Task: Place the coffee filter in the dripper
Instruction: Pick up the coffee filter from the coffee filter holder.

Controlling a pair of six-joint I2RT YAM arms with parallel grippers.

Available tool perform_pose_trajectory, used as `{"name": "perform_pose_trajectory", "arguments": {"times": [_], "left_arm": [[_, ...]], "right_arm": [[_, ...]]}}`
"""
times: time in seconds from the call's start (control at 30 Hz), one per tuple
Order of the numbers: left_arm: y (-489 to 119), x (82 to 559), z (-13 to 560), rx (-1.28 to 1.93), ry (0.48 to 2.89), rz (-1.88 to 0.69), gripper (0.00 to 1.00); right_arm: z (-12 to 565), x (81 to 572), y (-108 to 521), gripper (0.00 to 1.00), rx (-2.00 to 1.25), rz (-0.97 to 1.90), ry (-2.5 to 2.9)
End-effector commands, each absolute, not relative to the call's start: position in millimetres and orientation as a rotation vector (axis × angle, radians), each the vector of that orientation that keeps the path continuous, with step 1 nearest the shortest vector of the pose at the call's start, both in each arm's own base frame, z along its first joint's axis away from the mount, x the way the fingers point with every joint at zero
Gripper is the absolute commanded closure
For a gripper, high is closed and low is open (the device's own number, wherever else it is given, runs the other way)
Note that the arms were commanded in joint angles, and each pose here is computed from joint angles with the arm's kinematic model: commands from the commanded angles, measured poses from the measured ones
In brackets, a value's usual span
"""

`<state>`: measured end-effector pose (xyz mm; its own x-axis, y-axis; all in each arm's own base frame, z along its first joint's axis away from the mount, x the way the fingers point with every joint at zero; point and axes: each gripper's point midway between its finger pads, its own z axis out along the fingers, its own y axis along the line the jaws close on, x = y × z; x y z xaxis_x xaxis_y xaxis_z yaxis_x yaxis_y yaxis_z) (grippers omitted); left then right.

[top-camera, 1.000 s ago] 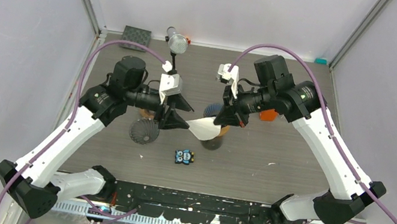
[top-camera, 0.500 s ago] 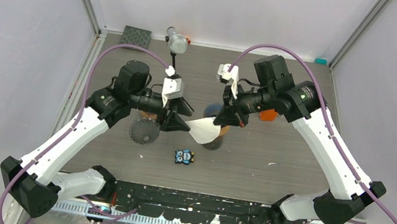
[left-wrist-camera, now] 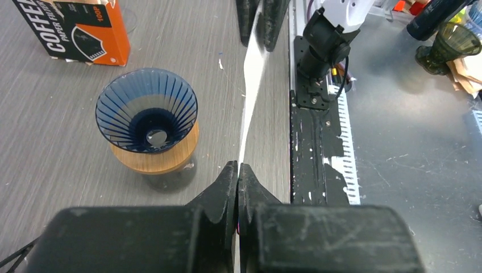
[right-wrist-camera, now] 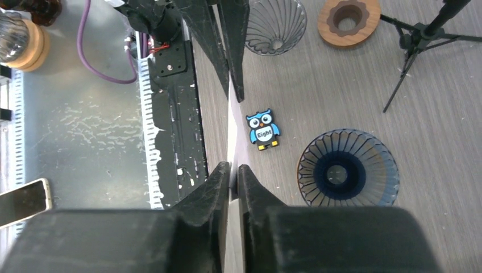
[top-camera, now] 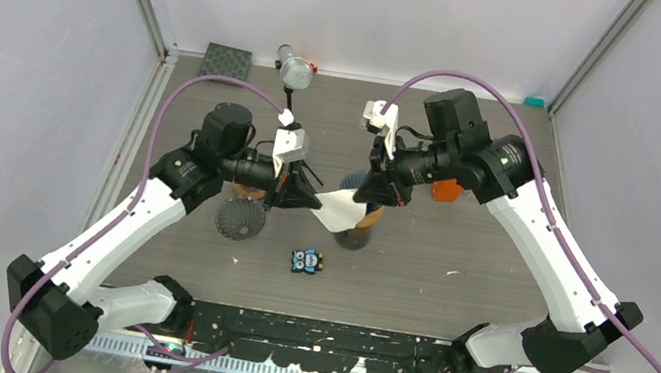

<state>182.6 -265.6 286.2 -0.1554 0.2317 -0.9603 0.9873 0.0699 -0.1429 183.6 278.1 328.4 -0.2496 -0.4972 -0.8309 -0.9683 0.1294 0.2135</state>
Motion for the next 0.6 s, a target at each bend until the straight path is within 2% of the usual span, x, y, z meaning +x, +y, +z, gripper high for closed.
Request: {"name": "perform_pose_trajectory", "arguments": {"times": [0.0,0.03,0.07,0.13,0.4,0.57], "left_arm": [[-269,181,304,1.232,1.452,-1.208,1.00],[-270,182,306,1.210,1.448,-1.234,1.00],[-272,181,309,1.185,1.444,-1.279,1.00],[-274,182,317,1.135,1.420,-1.370,1.00],[-272,187,348,0.982,1.339,-1.541,1.00],[-267,187,355,0.931,1.303,-1.578,1.00]], "right_arm": [[347,193,279,0.67,-1.336,0.976,1.769],[346,193,278,0.52,-1.323,0.961,1.768],[346,193,275,0.44,-1.310,0.943,1.765],[348,193,268,0.39,-1.269,0.905,1.743],[355,191,235,0.37,-1.071,0.939,1.686],[343,187,232,0.44,-1.078,0.960,1.677]]}}
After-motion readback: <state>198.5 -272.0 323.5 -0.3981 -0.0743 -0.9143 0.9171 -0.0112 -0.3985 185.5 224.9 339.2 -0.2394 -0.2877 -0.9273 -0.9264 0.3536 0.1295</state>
